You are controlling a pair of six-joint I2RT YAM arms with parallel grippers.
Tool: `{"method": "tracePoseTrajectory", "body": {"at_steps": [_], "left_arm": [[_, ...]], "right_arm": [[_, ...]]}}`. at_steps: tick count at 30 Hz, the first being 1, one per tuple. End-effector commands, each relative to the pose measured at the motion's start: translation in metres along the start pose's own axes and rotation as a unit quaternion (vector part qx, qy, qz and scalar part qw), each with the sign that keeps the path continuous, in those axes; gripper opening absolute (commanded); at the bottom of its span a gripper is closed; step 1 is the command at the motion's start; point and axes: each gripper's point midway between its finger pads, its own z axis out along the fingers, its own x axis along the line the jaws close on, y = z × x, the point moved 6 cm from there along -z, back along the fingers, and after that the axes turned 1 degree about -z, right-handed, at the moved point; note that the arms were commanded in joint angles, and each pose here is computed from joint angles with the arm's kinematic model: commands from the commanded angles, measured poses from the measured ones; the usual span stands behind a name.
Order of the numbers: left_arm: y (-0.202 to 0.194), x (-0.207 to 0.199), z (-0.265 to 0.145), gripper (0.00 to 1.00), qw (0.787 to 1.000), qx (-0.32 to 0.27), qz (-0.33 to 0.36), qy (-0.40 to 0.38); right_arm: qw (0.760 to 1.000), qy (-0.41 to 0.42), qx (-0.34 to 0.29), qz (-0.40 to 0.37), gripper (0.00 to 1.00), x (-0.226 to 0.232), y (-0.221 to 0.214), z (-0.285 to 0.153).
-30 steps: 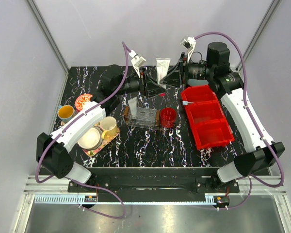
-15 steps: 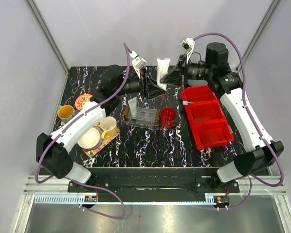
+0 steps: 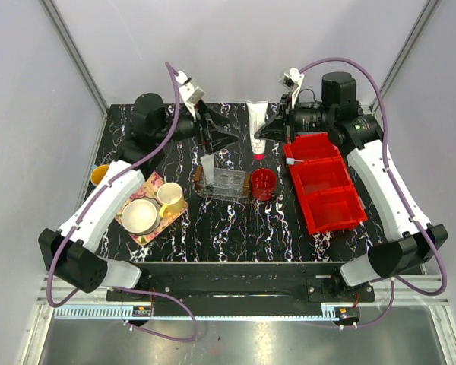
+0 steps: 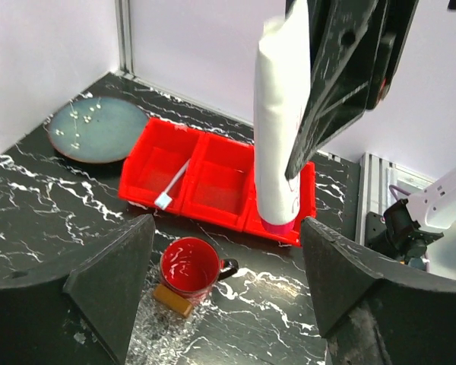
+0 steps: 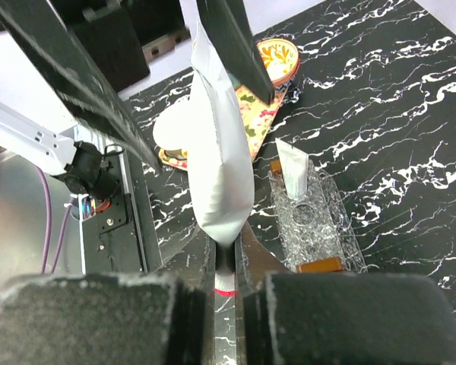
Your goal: Prepare toiletry sets of a toothbrush and toothpaste on the tray
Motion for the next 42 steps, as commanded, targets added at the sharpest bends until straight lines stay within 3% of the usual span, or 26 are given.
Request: {"method": "tracePoseTrajectory", "body": {"at_steps": [1, 9, 21, 29, 42], "left_arm": [[0.047, -0.022, -0.012, 0.82, 0.997, -0.034, 0.066, -0.037], [0.058, -0.018, 0.005, 0.81, 0.996, -0.029, 0.022, -0.084], [0.048, -0.024, 0.012, 0.80, 0.992, -0.006, 0.029, -0.125], [0.037, -0.029, 0.014, 0.61, 0.990, 0.022, 0.054, -0.129], [0.034, -0.029, 0.014, 0.39, 0.989, 0.035, 0.069, -0.127]], "right_arm": [[0.999, -0.002, 0.002, -0.051, 0.02, 0.015, 0.002, -0.007], [0.996, -0.006, 0.029, -0.085, 0.02, 0.020, -0.013, 0.004], [0.993, -0.002, 0.046, -0.106, 0.02, 0.026, -0.020, 0.014], [0.993, 0.003, 0.052, -0.105, 0.02, 0.026, -0.023, 0.018], [0.992, 0.011, 0.069, -0.102, 0.02, 0.026, -0.033, 0.022]]}}
